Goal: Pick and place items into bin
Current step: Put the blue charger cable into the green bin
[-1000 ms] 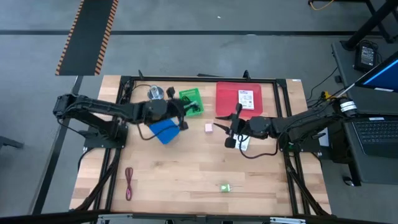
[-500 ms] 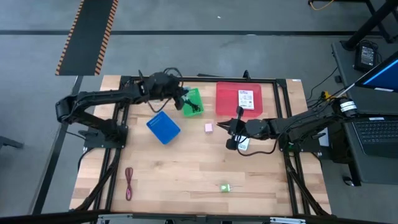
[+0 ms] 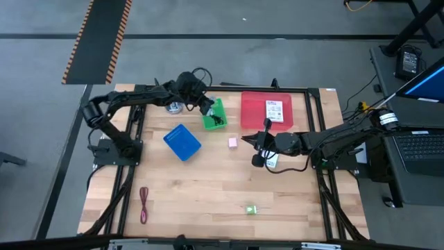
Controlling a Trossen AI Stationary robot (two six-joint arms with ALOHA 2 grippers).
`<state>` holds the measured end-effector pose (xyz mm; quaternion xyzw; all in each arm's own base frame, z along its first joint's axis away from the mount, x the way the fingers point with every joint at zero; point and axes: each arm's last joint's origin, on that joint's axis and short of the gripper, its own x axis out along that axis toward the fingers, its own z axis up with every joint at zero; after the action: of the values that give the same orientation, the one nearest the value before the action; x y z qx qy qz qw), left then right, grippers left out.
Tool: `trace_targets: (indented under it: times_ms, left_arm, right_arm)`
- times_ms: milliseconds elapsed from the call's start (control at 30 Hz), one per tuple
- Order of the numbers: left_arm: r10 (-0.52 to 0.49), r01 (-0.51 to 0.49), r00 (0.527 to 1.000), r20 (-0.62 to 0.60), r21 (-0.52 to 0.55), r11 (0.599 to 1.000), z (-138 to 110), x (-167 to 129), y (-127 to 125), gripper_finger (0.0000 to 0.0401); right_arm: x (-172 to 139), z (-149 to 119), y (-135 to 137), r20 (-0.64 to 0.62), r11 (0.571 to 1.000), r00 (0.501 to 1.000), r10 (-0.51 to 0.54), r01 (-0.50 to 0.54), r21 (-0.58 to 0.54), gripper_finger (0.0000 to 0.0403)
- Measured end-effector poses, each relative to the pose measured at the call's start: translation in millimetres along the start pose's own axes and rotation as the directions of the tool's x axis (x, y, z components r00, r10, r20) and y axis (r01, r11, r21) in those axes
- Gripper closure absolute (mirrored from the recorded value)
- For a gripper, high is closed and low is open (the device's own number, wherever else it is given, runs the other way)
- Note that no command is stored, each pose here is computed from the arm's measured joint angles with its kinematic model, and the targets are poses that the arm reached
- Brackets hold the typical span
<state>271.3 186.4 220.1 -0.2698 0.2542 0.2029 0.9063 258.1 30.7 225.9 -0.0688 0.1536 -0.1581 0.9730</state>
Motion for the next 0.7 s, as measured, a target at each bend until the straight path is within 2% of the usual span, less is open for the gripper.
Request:
trace_targets:
  times_ms: [167, 367, 700]
  left_arm:
    - [0.012, -0.014, 0.996, -0.084, -0.031, 0.999, -13, 18, 5, 0.0387]
    - [0.026, -0.033, 0.992, -0.122, -0.057, 0.998, -21, 30, 11, 0.0382]
    - [0.032, -0.035, 0.993, -0.114, -0.031, 0.999, -22, 34, 11, 0.0351]
  right_arm:
    - [0, -1, 0, -0.007, 1.000, 1.000, 0.001, -0.001, -0.004, 0.0403]
    - [0, -2, 0, -0.015, 1.000, 1.000, 0.001, -0.001, -0.006, 0.0403]
    - [0, -2, 0, -0.019, 1.000, 1.000, 0.001, -0.001, -0.008, 0.0403]
